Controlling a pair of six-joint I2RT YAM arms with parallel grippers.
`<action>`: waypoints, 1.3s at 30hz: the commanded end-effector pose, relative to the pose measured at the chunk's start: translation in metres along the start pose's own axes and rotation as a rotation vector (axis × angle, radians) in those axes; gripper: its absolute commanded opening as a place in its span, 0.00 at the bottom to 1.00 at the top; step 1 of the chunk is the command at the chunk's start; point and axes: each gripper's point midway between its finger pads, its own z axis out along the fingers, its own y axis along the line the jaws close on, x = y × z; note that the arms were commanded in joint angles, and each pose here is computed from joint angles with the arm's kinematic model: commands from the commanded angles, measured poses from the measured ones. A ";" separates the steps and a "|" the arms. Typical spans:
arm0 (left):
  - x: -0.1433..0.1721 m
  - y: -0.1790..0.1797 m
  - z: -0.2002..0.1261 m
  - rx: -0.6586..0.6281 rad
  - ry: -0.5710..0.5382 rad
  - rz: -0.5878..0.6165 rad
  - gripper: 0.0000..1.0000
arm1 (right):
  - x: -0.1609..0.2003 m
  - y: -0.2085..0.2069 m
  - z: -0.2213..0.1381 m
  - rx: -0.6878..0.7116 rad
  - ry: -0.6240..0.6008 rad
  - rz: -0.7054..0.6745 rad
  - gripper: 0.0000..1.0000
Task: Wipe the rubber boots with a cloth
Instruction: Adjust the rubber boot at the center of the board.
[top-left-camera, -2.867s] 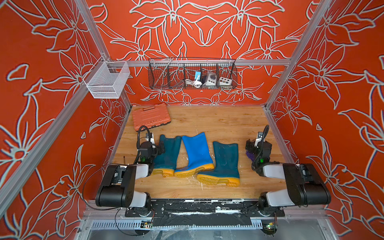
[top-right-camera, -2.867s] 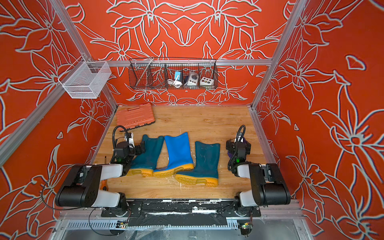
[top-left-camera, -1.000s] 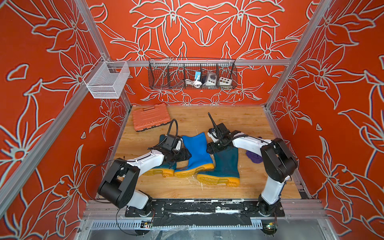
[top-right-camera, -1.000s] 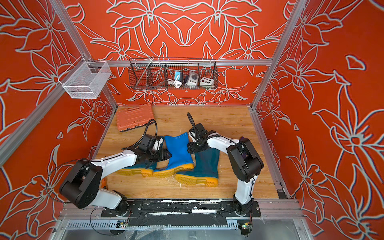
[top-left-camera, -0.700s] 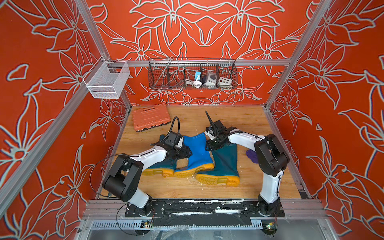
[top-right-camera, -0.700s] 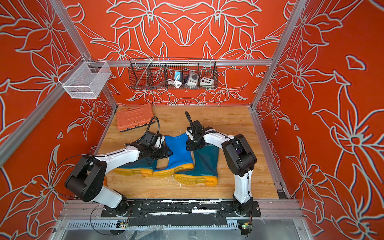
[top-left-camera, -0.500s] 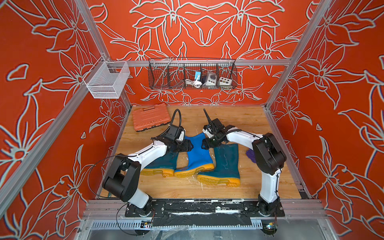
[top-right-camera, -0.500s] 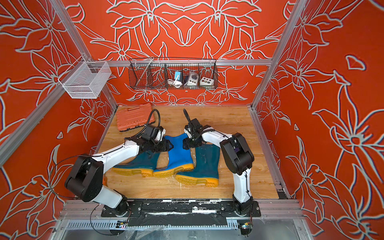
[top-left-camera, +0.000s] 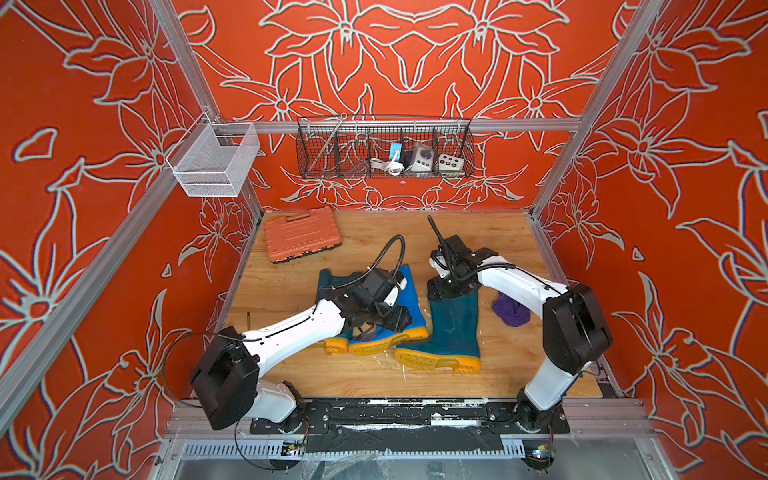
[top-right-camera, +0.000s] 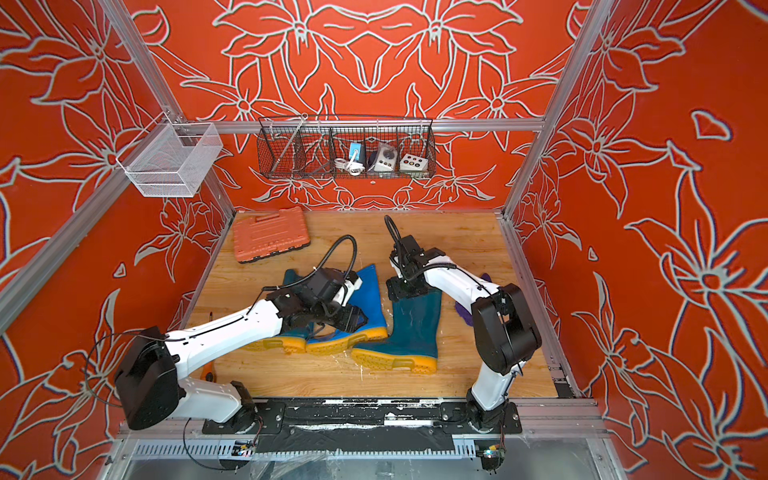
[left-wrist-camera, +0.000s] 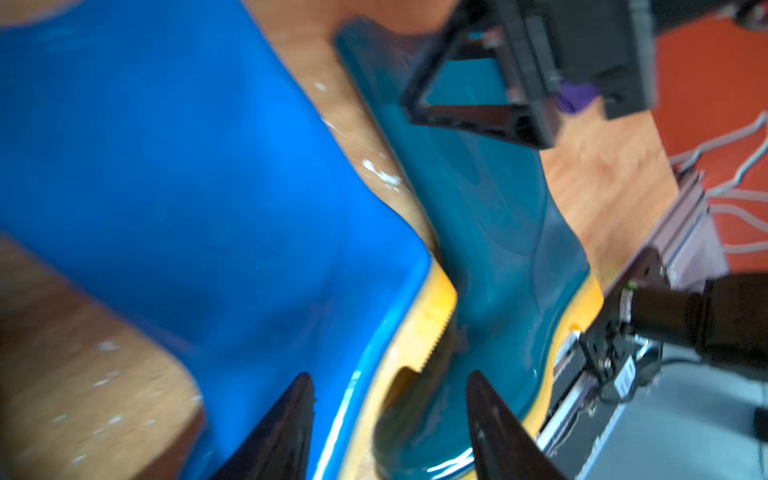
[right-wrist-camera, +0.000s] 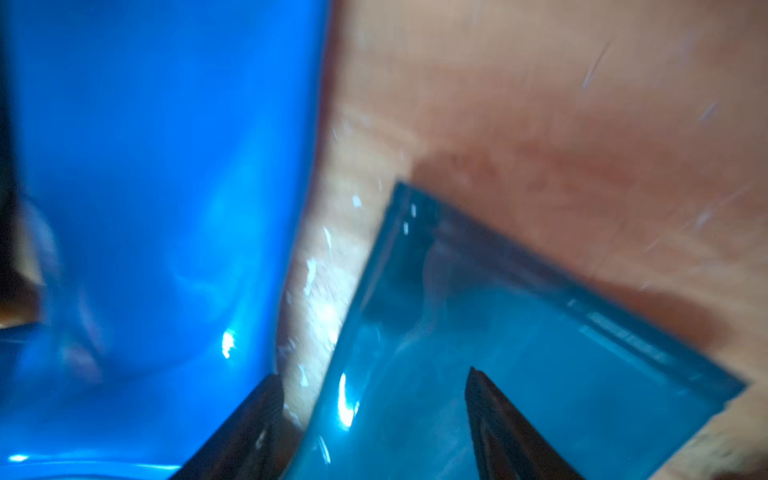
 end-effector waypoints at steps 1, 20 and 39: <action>-0.001 -0.017 0.012 -0.006 0.018 0.083 0.57 | 0.025 -0.002 0.021 0.005 0.100 0.053 0.72; 0.030 0.044 0.050 -0.303 0.147 0.113 0.62 | -0.012 -0.123 0.008 0.179 0.072 0.355 0.00; 0.039 0.118 0.009 -0.422 0.159 0.010 0.37 | -0.052 -0.141 -0.033 -0.030 -0.061 0.540 0.63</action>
